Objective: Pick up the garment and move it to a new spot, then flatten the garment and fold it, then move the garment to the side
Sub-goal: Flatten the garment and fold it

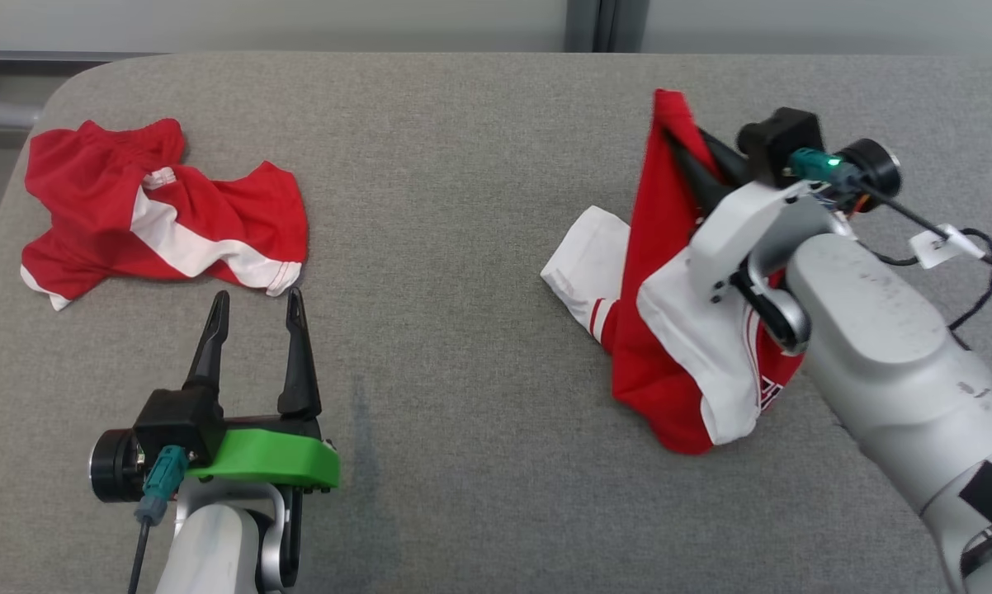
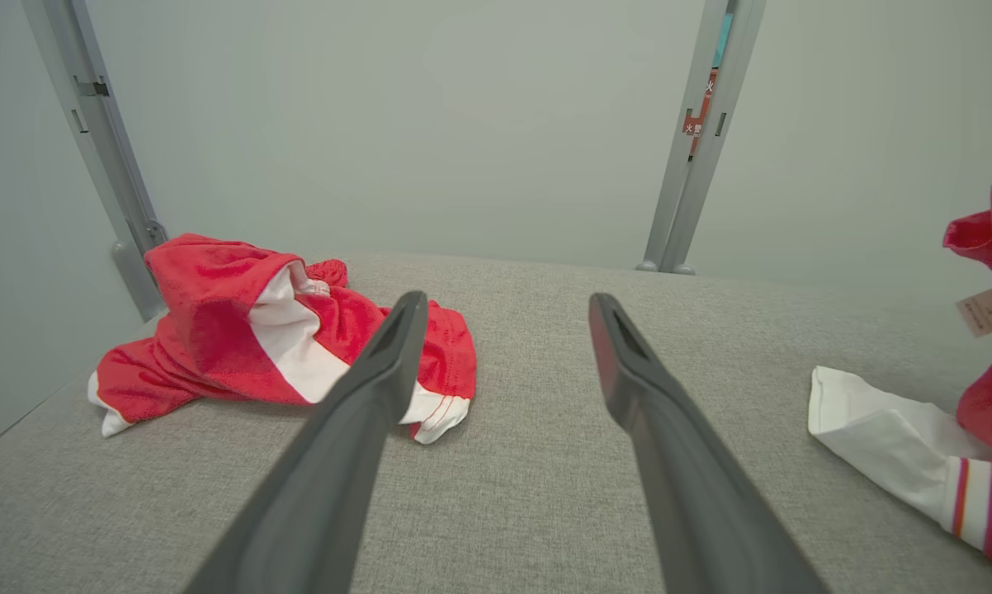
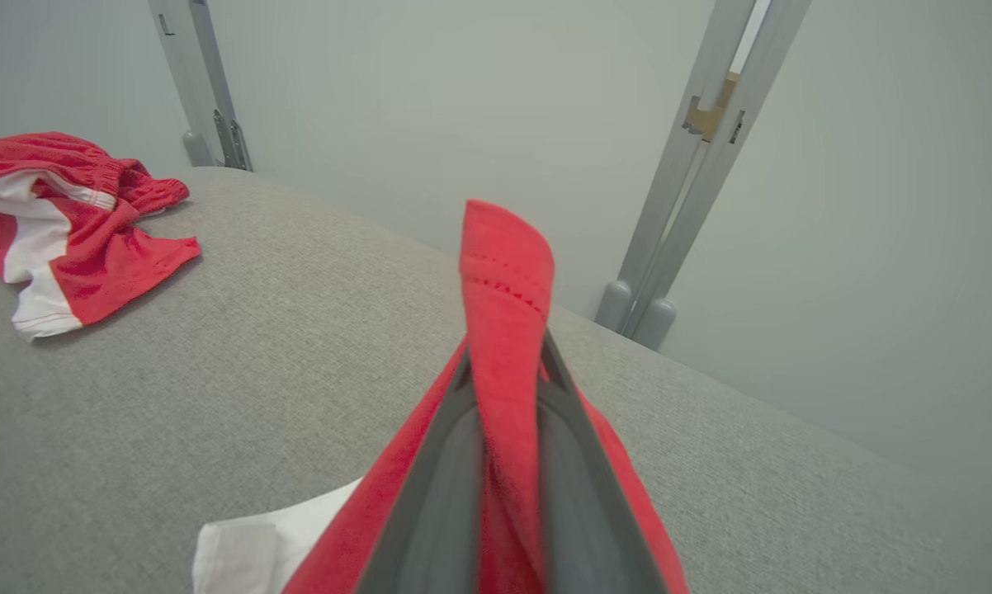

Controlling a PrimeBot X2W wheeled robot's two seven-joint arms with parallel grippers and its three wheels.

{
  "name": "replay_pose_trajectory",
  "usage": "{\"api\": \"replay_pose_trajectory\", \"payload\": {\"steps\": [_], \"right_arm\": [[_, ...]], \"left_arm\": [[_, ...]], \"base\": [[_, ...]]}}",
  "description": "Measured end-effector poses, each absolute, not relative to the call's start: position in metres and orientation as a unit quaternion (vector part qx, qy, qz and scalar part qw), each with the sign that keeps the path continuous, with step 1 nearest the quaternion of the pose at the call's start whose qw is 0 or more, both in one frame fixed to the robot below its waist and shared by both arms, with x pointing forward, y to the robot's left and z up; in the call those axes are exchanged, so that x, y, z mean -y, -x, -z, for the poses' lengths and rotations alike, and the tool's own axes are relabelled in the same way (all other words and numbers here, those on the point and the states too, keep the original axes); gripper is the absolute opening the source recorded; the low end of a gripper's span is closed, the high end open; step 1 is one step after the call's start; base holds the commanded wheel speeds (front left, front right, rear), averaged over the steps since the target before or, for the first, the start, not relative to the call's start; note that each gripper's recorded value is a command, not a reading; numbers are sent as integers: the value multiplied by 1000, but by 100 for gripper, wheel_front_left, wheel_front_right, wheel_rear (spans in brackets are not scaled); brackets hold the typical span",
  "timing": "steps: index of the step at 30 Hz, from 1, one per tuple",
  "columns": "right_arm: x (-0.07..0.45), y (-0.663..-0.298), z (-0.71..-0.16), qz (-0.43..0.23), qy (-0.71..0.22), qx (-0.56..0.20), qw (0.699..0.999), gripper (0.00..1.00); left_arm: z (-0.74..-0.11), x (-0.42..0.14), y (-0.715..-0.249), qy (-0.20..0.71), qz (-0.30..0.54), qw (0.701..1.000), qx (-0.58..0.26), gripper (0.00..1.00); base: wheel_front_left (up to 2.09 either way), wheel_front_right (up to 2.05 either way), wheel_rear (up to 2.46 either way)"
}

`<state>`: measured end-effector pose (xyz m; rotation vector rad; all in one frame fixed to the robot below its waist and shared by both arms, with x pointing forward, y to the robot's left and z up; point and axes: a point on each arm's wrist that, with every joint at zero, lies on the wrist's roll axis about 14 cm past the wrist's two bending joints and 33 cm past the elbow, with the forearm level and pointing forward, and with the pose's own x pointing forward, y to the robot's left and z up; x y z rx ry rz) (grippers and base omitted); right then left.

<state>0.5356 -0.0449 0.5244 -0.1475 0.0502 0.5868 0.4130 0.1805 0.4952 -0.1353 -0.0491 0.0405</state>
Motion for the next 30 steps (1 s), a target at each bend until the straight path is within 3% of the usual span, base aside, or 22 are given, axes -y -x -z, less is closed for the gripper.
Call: {"api": "replay_pose_trajectory", "payload": {"steps": [6, 14, 16, 23, 30], "right_arm": [[-53, -493, -541, -399, 53, 23, 915, 0], [-120, -404, -481, -511, 47, -36, 858, 0], [-124, -391, -471, -525, 50, -45, 849, 100], [-125, -386, -492, -523, 20, -16, 852, 100], [-54, -435, -513, -441, 54, 21, 896, 100]], "left_arm": [[-500, -190, -405, 69, -35, 997, 31, 100], [-497, -203, -396, 69, -54, 996, 26, 100], [-497, -204, -395, 70, -56, 996, 26, 100], [-497, -201, -397, 71, -53, 996, 27, 100], [-496, -190, -401, 73, -39, 996, 26, 100]], "base": [[0, 0, 0], [0, 0, 0], [0, 0, 0], [0, 0, 0], [0, 0, 0]]}}
